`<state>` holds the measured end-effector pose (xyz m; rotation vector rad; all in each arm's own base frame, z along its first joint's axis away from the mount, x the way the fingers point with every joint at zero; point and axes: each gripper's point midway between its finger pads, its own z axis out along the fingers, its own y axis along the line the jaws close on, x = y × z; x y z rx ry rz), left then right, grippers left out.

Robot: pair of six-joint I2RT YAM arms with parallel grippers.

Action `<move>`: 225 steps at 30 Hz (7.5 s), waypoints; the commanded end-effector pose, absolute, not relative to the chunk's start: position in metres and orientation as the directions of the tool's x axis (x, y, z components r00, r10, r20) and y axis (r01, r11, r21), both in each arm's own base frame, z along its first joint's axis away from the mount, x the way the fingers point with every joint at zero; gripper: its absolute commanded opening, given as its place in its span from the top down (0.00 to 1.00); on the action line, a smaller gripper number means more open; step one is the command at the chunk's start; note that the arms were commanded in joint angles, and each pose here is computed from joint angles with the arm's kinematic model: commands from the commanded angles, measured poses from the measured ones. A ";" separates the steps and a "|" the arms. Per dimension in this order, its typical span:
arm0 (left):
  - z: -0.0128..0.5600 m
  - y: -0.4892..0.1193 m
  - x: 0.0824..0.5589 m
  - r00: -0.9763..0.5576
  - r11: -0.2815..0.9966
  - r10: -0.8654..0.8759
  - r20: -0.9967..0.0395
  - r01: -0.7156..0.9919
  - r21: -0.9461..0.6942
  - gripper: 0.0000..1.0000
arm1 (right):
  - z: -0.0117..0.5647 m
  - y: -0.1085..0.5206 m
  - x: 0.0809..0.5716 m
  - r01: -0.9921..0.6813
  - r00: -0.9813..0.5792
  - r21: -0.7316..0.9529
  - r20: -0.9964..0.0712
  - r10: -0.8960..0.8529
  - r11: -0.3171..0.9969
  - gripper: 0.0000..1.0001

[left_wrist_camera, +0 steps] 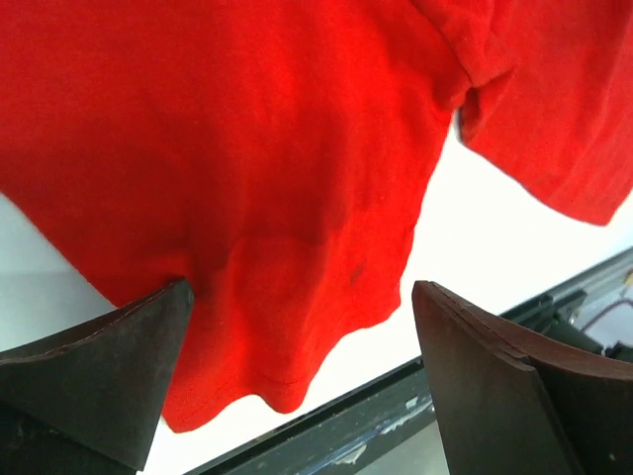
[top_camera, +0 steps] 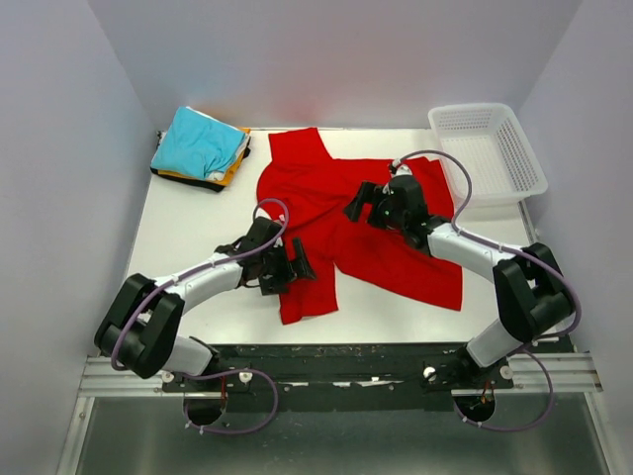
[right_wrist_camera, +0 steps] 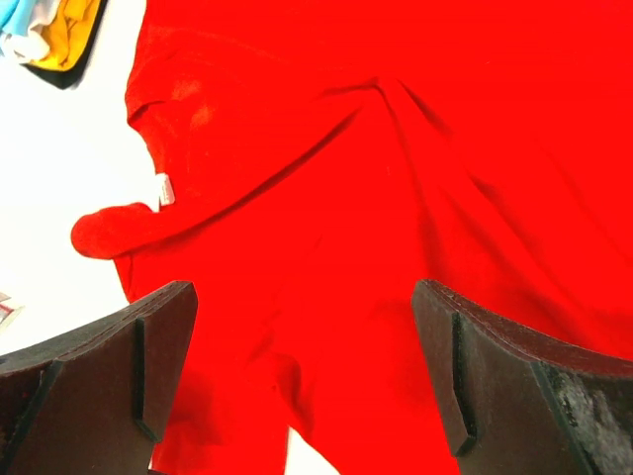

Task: Fold and stack the t-shirts
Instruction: Flatten out the tshirt, then grab the side of the flattened tshirt closest away from the robot with both arms, then fold the flattened tshirt in 1/3 of the way

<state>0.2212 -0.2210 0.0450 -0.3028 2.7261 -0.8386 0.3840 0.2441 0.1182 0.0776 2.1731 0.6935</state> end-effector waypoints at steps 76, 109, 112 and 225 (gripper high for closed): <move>0.035 -0.160 0.173 -0.875 0.903 -0.294 -0.385 -0.123 -0.412 1.00 | 0.042 0.027 0.184 0.775 -0.479 0.080 -0.572 0.666 0.626 0.03; 0.057 -0.150 0.171 -0.887 0.926 -0.303 -0.348 -0.188 -0.328 1.00 | 0.054 0.020 0.228 0.712 -0.274 0.304 -0.709 0.649 0.633 0.99; 0.063 -0.148 0.157 -0.899 0.919 -0.303 -0.317 -0.189 -0.345 1.00 | 0.066 0.024 0.225 0.671 -0.327 0.296 -0.705 0.629 0.680 0.99; 0.143 -0.186 0.389 -0.796 0.758 -0.414 -0.442 -0.033 -0.651 0.01 | 0.096 0.137 0.385 0.153 -0.595 0.541 -0.618 0.515 0.827 0.00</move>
